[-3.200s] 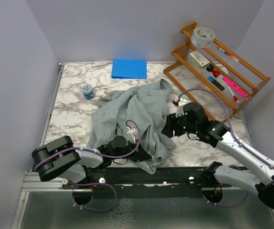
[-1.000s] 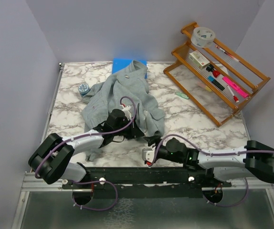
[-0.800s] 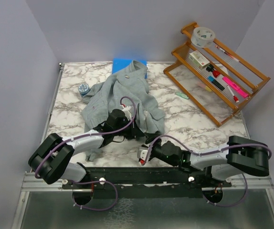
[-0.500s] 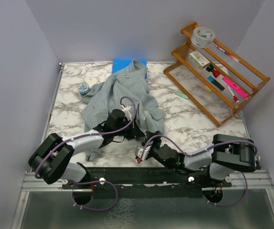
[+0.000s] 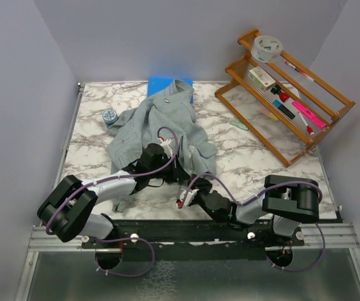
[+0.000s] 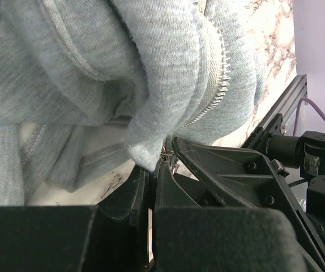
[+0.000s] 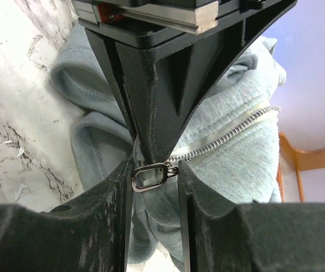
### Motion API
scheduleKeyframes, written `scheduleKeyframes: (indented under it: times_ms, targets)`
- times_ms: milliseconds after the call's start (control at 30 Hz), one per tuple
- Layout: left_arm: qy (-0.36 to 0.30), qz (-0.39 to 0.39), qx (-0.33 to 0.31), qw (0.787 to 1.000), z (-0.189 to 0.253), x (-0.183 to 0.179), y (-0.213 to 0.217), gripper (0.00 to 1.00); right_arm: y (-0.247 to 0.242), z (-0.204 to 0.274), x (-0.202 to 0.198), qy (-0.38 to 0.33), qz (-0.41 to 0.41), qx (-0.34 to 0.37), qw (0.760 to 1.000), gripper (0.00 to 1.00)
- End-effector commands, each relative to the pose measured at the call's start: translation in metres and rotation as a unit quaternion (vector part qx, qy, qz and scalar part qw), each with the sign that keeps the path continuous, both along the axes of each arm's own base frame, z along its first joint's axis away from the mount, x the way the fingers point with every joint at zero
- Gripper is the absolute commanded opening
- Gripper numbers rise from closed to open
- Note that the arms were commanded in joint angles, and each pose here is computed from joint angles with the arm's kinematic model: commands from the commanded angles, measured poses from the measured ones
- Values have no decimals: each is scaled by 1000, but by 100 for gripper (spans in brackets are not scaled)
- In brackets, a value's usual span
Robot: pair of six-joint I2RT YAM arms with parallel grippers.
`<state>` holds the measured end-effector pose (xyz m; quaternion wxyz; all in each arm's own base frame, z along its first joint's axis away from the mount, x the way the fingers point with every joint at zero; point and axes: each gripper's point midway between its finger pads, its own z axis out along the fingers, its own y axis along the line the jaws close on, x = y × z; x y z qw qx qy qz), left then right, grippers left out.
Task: Zip up the jacket
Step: Zip the zipper on the jacket.
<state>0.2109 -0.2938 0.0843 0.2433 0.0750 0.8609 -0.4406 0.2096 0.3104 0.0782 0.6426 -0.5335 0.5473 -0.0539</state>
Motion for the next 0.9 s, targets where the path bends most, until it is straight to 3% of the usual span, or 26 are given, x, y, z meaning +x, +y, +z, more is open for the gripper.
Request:
scheduleKeyframes:
  times_ms: [0, 533, 867]
  targets:
    - [4, -21, -13, 1000, 6, -7, -6, 0, 0, 15, -2, 3, -5, 47, 999, 33]
    - [5, -19, -14, 1000, 4, -9, -4, 0, -1, 14, -21, 55, 42, 73, 995, 1]
    - [4, -19, -16, 1000, 4, -10, -4, 0, 1, 12, -22, 125, 59, 86, 987, 0]
